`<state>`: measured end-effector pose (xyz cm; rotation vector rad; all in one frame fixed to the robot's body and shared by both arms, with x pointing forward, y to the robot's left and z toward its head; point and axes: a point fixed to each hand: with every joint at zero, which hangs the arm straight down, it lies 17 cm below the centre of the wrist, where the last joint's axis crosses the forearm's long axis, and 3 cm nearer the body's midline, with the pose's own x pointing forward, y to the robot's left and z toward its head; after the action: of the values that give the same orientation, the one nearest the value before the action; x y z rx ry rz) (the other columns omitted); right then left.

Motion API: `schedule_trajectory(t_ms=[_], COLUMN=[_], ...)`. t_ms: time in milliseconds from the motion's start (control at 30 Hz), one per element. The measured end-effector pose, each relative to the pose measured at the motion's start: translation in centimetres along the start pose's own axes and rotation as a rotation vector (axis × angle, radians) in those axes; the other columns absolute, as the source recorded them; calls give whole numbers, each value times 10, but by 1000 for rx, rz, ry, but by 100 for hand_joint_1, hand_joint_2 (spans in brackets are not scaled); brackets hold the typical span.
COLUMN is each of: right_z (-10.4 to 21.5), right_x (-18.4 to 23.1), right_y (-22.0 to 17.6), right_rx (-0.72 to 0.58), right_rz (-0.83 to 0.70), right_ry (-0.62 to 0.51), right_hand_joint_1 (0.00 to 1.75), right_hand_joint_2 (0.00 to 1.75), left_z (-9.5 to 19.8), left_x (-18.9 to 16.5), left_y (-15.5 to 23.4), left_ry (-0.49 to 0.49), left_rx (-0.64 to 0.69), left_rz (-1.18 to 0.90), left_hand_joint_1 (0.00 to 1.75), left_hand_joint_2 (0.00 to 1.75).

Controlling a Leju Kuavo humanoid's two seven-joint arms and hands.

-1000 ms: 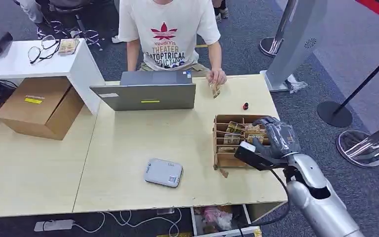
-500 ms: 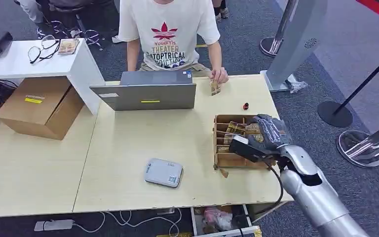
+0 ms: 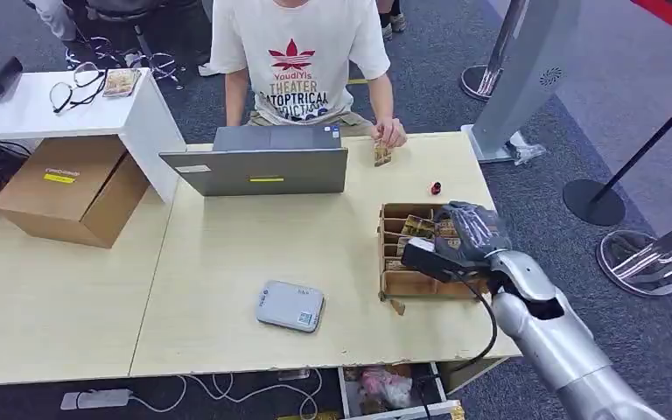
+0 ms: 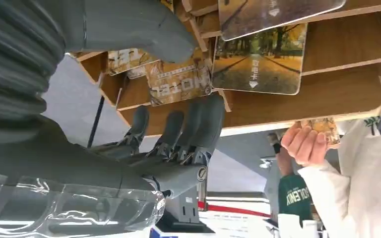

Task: Pass the card to the sensor for recognition and then transmit it.

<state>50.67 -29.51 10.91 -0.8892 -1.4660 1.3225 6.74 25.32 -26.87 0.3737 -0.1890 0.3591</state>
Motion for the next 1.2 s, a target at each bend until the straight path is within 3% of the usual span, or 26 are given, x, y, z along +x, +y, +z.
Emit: schedule_trajectory(t_ms=[233,633,900,1100,1200], right_z=[0,11,20,24,25], right_x=[2,3,-4,-6,-7], right_y=[-3,-22,-24,-17,-15], right_rx=[-8,-67,-68,-51,-46], right_rz=[-10,-2,14,15,14], right_ry=[-4,-3,2,7,8], right_hand_joint_1=[89,105,91,91,99], right_hand_joint_2=[175,175,175,175,175], left_z=[0,-2,-3,-4,-4], left_x=[1,-1,-1,-1,-1], left_y=[0,3,5,7,8], left_ry=[-6,10,14,19,18], left_rx=[0,3,6,7,8], left_rz=[-10,-43,-58,-66,-68], left_hand_joint_1=[0,0,0,0,0], left_hand_joint_2=[0,0,0,0,0])
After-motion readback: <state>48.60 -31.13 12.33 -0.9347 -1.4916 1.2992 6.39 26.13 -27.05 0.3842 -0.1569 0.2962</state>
